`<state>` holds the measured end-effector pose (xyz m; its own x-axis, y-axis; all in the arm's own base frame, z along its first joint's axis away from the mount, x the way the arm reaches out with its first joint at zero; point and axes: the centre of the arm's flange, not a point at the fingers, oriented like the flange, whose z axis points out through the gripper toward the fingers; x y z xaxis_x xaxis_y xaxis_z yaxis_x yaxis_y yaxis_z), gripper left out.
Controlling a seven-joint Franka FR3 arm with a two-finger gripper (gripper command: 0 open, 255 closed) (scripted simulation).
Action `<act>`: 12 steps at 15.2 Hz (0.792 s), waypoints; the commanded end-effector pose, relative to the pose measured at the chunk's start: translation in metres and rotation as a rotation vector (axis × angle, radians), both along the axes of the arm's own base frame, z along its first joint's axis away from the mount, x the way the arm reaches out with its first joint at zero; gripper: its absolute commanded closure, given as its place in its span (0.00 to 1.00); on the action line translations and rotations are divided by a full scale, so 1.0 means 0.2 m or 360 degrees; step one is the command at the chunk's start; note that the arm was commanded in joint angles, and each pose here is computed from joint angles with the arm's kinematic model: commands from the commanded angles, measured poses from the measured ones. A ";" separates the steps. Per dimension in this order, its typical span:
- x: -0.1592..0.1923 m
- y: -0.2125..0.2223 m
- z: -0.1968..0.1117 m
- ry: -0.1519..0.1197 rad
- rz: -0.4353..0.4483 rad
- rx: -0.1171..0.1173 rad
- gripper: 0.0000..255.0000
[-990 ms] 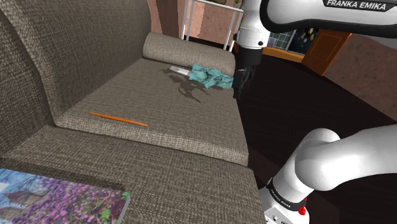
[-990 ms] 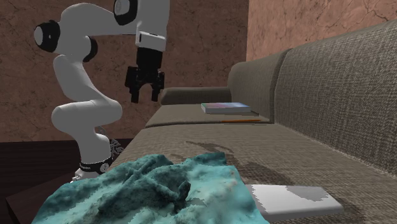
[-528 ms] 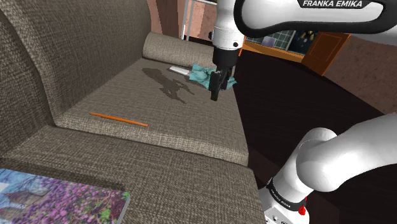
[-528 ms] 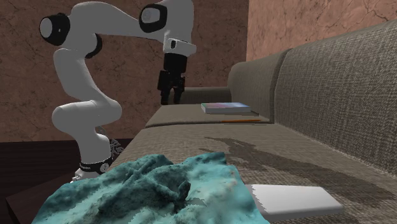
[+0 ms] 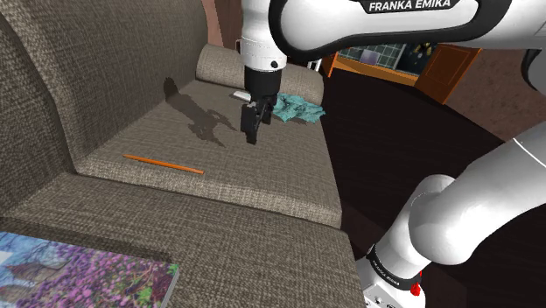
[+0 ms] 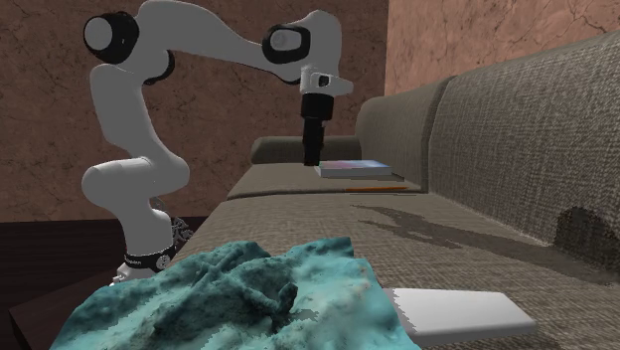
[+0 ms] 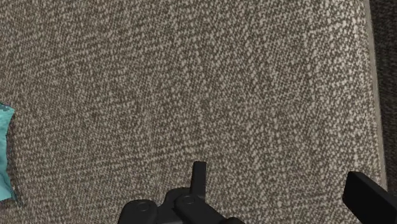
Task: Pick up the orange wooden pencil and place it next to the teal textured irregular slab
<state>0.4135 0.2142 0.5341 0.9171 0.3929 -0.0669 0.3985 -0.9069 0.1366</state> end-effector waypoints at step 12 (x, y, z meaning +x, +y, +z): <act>0.21 0.82 -0.14 -0.0134 0.0353 -0.0069 0.00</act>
<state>0.4522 0.3651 0.5091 0.8218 0.5694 -0.0199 0.5604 -0.8016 0.2083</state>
